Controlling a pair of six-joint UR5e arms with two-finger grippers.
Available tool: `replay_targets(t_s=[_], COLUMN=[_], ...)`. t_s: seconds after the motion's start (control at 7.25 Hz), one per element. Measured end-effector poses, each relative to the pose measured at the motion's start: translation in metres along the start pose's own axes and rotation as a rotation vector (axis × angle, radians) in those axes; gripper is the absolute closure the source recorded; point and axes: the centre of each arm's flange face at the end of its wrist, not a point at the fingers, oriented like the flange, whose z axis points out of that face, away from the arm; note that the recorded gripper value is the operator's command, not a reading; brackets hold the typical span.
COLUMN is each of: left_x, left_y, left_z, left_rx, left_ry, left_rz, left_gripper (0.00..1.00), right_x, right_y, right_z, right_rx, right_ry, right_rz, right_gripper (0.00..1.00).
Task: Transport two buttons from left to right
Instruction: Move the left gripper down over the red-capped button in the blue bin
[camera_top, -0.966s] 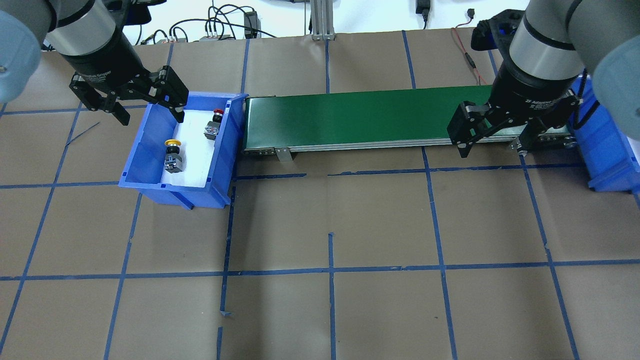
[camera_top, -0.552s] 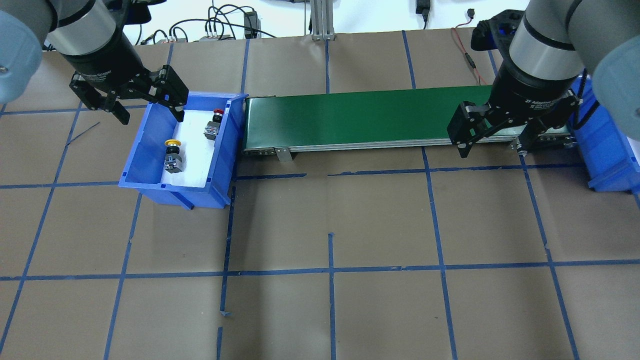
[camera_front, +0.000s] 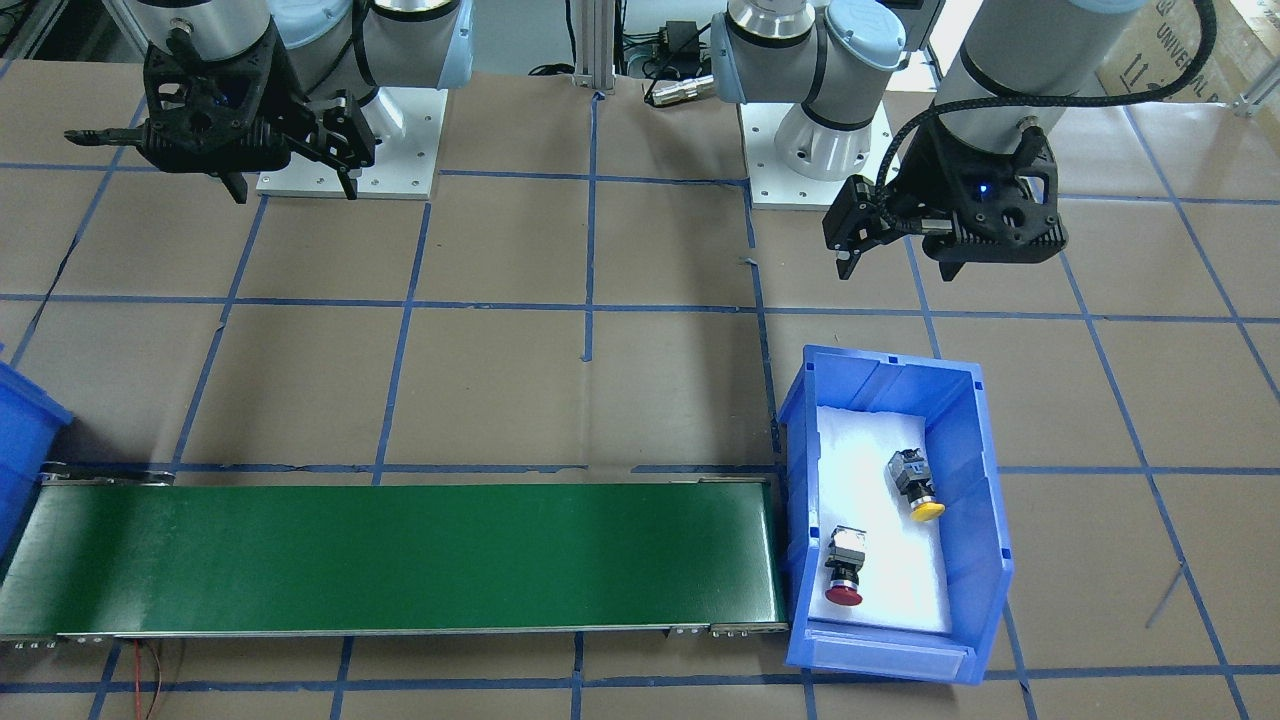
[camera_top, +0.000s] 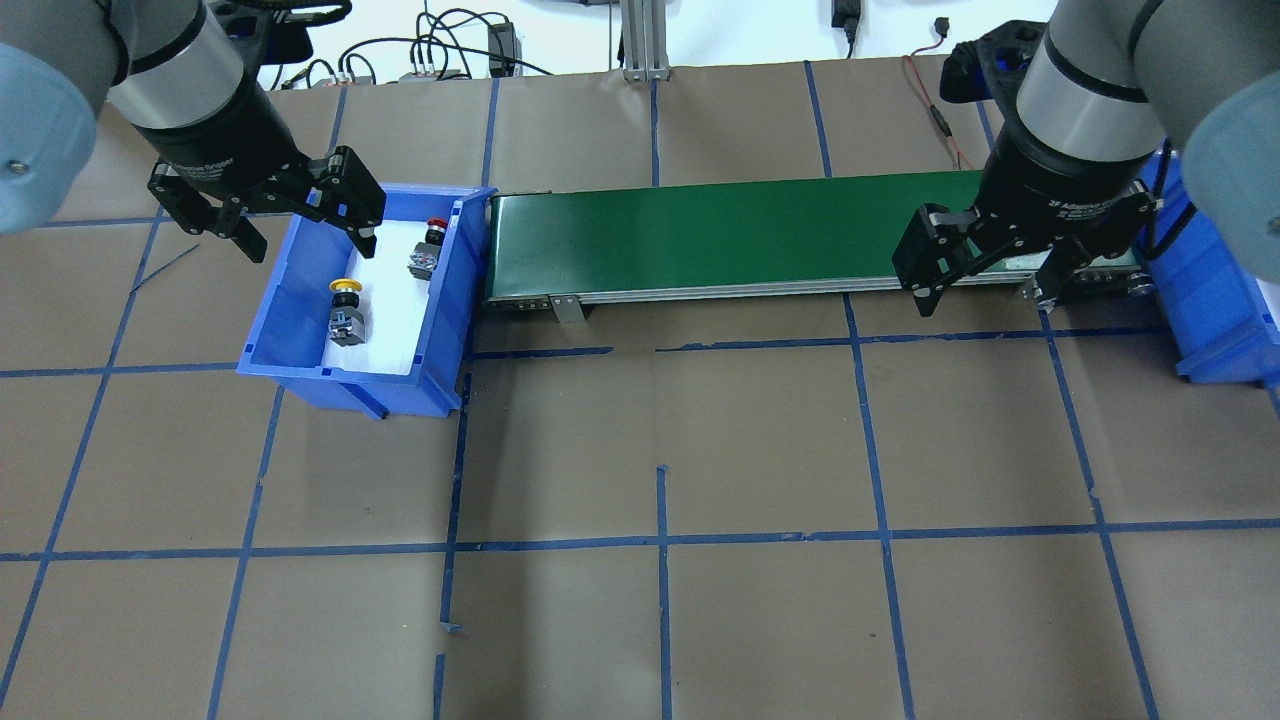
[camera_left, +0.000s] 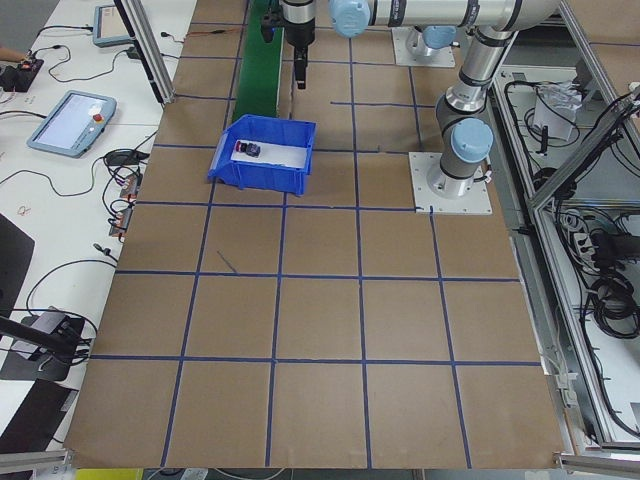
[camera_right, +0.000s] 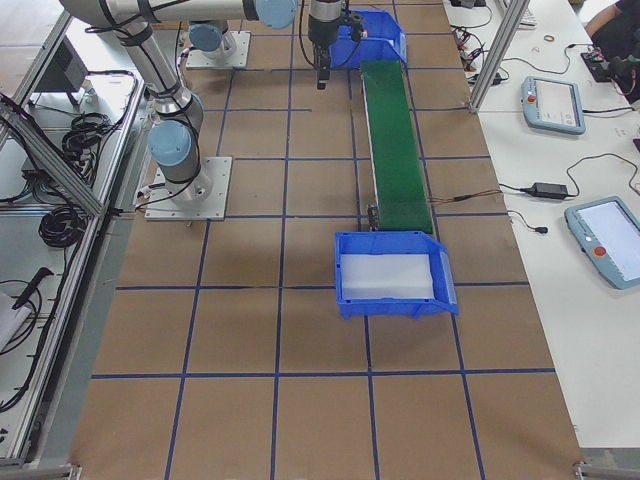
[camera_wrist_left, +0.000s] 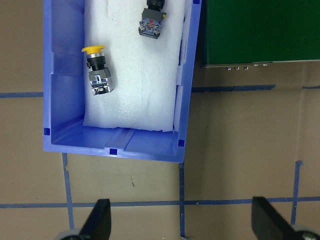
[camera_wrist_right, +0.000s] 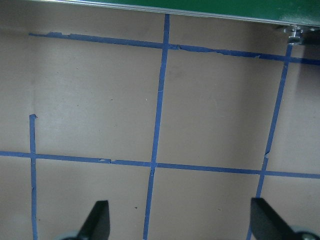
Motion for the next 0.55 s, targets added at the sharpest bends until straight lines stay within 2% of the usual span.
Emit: replay_targets(t_s=[0.28,0.55], left_x=[-0.015,-0.031], left_y=[-0.028,-0.084], left_z=[0.009,0.043], left_rx=[0.006,0.048], left_ry=[-0.016,-0.02], left_rz=[0.011,0.052], left_gripper=[0.0,0.01], right_x=[0.0,0.0], right_y=[0.0,0.0], right_z=[0.0,0.0], right_rx=[-0.001,-0.001], right_ry=[0.0,0.0], right_rz=[0.0,0.0], right_gripper=[0.0,0.0])
